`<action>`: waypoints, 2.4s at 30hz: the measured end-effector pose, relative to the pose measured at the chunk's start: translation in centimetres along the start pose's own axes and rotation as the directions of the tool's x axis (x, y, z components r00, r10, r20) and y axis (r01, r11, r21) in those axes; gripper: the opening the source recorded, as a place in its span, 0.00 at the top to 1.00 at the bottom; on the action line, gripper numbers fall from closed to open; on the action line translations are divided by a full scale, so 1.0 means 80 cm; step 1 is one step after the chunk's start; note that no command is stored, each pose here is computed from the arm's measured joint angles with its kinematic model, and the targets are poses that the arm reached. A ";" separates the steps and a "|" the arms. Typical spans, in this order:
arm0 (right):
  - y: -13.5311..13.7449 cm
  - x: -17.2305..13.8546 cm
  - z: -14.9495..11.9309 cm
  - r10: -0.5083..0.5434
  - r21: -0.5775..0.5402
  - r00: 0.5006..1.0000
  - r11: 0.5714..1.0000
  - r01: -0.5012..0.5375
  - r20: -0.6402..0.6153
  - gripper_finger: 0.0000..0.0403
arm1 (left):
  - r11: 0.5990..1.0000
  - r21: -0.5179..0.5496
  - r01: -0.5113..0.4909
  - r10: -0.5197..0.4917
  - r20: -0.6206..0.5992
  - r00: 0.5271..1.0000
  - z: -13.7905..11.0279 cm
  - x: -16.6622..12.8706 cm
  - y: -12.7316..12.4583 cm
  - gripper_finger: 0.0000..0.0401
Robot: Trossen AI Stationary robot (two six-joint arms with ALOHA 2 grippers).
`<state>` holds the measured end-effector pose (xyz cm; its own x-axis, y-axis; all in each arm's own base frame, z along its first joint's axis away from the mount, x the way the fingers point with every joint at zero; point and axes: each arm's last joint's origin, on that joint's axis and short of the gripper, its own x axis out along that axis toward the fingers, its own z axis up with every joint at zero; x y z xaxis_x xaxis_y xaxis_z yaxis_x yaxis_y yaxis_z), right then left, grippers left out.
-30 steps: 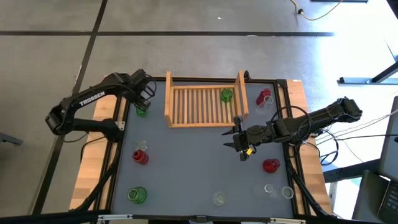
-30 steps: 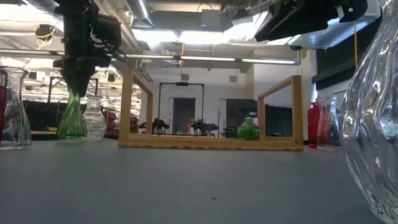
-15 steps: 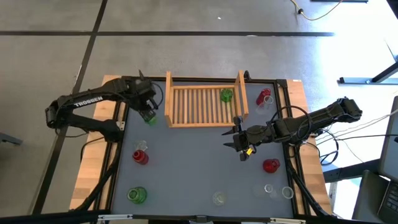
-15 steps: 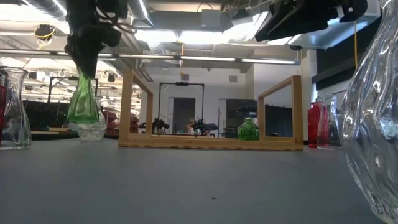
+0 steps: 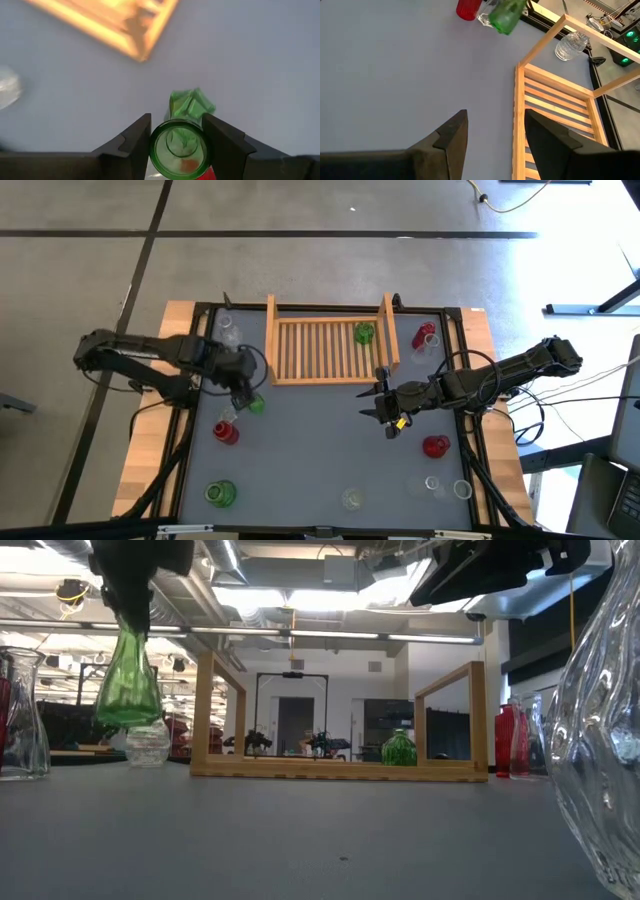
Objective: Sort vases onto shelf
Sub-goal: Put the green vase on the shelf aligned with the other green vase
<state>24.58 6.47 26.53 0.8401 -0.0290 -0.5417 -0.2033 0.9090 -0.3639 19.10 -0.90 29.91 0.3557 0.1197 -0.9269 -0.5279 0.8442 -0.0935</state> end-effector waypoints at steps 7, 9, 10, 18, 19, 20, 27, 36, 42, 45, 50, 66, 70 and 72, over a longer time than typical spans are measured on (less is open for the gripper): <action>0.000 0.000 0.000 0.001 0.008 1.000 1.000 -0.001 -0.001 0.55 | 0.984 0.121 0.128 -0.145 0.145 0.979 0.001 0.000 -0.049 0.60; 0.000 0.000 0.000 0.001 0.022 1.000 1.000 -0.001 -0.001 0.55 | 0.980 0.153 0.130 -0.155 0.169 0.973 0.002 0.005 -0.060 0.60; 0.000 0.000 0.000 0.001 0.036 1.000 0.999 -0.001 -0.002 0.55 | 0.979 0.161 0.128 -0.156 0.176 0.972 0.004 0.009 -0.066 0.60; 0.006 0.003 -0.017 0.024 0.159 0.996 0.987 -0.010 -0.084 0.55 | 0.955 0.273 0.119 -0.177 0.197 0.964 0.024 0.054 -0.102 0.60; 0.007 0.004 -0.020 0.023 0.160 0.996 0.987 -0.009 -0.087 0.55 | 0.951 0.288 0.113 -0.174 0.197 0.965 0.027 0.059 -0.106 0.60; 0.008 0.005 -0.023 0.022 0.160 0.996 0.987 -0.007 -0.089 0.55 | 0.948 0.302 0.106 -0.171 0.199 0.965 0.032 0.063 -0.111 0.60; 0.013 0.012 -0.036 0.002 0.157 0.996 0.987 0.012 -0.087 0.55 | 0.903 0.430 -0.012 -0.094 0.223 0.970 0.061 0.093 -0.146 0.60; 0.012 0.012 -0.036 -0.013 0.156 0.996 0.987 0.027 -0.090 0.55 | 0.870 0.490 -0.057 -0.060 0.219 0.974 0.098 0.145 -0.181 0.60; 0.012 0.012 -0.036 -0.013 0.158 0.996 0.987 0.027 -0.090 0.55 | 0.874 0.483 -0.059 -0.065 0.237 0.969 0.111 0.155 -0.189 0.60; 0.012 0.012 -0.036 -0.012 0.158 0.996 0.987 0.026 -0.090 0.55 | 0.877 0.476 -0.067 -0.060 0.246 0.967 0.111 0.155 -0.189 0.60; 0.012 0.012 -0.036 -0.012 0.159 0.996 0.987 0.027 -0.089 0.55 | 0.878 0.473 -0.071 -0.059 0.254 0.966 0.111 0.155 -0.190 0.60; 0.012 0.012 -0.036 -0.012 0.159 0.996 0.987 0.026 -0.089 0.55 | 0.876 0.481 -0.035 -0.092 0.237 0.967 0.111 0.152 -0.190 0.59; 0.012 0.012 -0.036 -0.012 0.159 0.996 0.987 0.026 -0.089 0.55 | 0.865 0.500 -0.024 -0.106 0.229 0.968 0.111 0.152 -0.191 0.52; 0.012 0.012 -0.036 -0.012 0.159 0.996 0.987 0.026 -0.089 0.55 | 0.864 0.503 -0.015 -0.113 0.223 0.968 0.111 0.152 -0.191 0.48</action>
<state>23.70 6.12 23.48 0.7944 -0.0765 -0.6025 -0.0987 0.9626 -0.2523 38.32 -7.73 23.28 0.5763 0.1368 -0.8057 -0.0737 0.9906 0.1155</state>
